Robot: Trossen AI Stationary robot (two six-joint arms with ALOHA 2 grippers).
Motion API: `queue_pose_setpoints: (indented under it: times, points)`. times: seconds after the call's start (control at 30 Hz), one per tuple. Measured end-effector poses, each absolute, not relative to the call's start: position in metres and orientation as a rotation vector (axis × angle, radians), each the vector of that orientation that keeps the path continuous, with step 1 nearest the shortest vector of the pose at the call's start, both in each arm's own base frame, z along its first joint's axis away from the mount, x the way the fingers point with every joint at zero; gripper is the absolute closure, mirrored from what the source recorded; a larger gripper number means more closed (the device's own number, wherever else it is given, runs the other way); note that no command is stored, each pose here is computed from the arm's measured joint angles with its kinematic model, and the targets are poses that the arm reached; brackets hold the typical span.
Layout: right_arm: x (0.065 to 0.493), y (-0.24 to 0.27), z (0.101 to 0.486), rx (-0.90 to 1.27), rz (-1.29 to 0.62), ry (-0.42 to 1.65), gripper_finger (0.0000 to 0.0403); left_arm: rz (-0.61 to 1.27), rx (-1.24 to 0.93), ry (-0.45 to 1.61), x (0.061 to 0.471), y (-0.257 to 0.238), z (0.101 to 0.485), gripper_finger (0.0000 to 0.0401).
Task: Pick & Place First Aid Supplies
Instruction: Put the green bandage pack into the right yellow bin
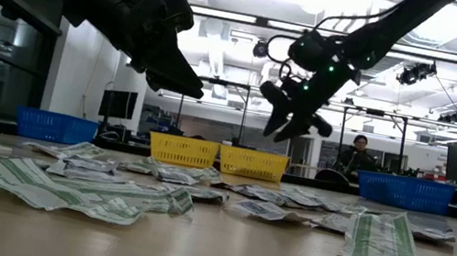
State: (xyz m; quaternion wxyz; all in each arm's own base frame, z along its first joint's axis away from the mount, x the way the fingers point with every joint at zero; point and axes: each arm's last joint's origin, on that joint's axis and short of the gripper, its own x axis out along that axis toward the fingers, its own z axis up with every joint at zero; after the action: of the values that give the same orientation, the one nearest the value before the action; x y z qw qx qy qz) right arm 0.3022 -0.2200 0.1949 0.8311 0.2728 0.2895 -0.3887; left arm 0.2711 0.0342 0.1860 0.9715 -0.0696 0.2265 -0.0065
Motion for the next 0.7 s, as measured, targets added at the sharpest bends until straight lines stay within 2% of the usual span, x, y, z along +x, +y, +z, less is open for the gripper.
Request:
queue_pose_setpoints:
  times: [0.3,0.47,0.7]
  points:
    - [0.275,-0.198,0.218,0.492,-0.836,0.834,0.0249,-0.015,-0.132,0.457,0.271,0.034,0.186,0.0239]
    - [0.269,-0.175,0.226,0.437,-0.736,0.967,0.0249,-0.015,-0.132,0.457,0.271,0.034,0.186,0.0239]
    - [0.265,-0.137,0.232,0.32,-0.478,1.154,0.0249,-0.015,-0.133,0.457,0.271,0.034,0.186,0.0239]
